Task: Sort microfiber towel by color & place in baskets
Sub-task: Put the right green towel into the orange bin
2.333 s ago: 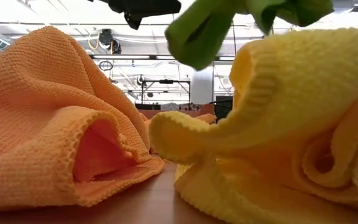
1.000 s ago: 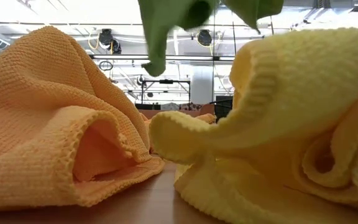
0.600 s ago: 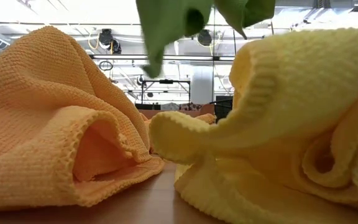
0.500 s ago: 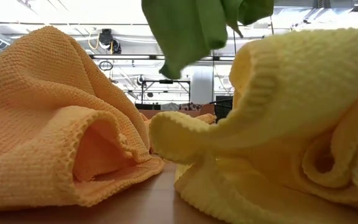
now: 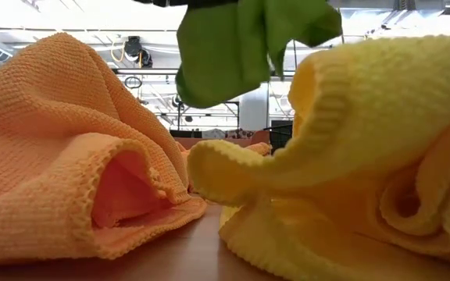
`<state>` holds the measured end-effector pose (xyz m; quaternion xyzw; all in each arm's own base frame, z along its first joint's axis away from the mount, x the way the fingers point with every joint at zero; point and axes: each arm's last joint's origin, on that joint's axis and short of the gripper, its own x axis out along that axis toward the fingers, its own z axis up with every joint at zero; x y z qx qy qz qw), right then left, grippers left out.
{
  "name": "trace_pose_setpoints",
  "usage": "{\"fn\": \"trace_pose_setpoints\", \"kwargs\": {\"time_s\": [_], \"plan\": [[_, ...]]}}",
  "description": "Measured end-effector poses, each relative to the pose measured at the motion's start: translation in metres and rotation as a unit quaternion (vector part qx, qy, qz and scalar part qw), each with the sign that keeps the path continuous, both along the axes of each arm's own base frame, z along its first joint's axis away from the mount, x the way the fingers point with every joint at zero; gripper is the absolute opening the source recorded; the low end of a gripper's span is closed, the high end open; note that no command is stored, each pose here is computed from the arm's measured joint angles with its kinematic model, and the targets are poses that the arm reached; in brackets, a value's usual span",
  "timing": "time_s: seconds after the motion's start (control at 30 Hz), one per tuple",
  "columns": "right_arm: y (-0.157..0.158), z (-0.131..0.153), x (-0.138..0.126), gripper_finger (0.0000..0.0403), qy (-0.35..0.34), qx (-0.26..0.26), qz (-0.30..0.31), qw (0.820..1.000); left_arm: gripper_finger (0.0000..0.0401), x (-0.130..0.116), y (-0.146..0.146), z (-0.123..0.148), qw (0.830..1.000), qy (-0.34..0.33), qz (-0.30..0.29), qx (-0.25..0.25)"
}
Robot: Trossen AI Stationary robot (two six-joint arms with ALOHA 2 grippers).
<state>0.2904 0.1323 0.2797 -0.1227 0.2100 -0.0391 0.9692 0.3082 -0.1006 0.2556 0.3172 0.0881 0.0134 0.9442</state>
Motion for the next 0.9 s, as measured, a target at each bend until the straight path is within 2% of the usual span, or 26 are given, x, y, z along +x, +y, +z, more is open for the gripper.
{"fn": "trace_pose_setpoints", "kwargs": {"time_s": [0.07,0.17,0.33,0.53,0.7,0.9], "plan": [[0.001,-0.001,-0.005,0.0238,0.012,0.020,-0.008,1.000,0.0018,-0.002,0.003,0.002,1.000,0.002,0.022,0.002],[0.001,0.000,-0.015,0.0257,0.033,0.053,-0.025,0.998,0.0018,-0.009,0.010,0.012,0.998,-0.007,0.053,-0.023],[-0.002,0.001,-0.028,0.0267,0.062,0.093,-0.053,0.992,0.0018,-0.027,0.024,0.031,0.991,-0.015,0.115,-0.063],[-0.002,-0.007,-0.036,0.0255,0.097,0.064,-0.077,0.990,0.0018,-0.061,0.043,0.048,0.978,0.009,0.181,-0.102],[-0.003,-0.010,-0.037,0.0240,0.113,0.049,-0.080,0.989,0.0018,-0.096,0.064,0.054,0.952,0.034,0.254,-0.167],[-0.003,-0.010,-0.037,0.0219,0.118,0.013,-0.058,0.991,0.0018,-0.140,0.086,0.051,0.903,0.071,0.340,-0.253]]}}
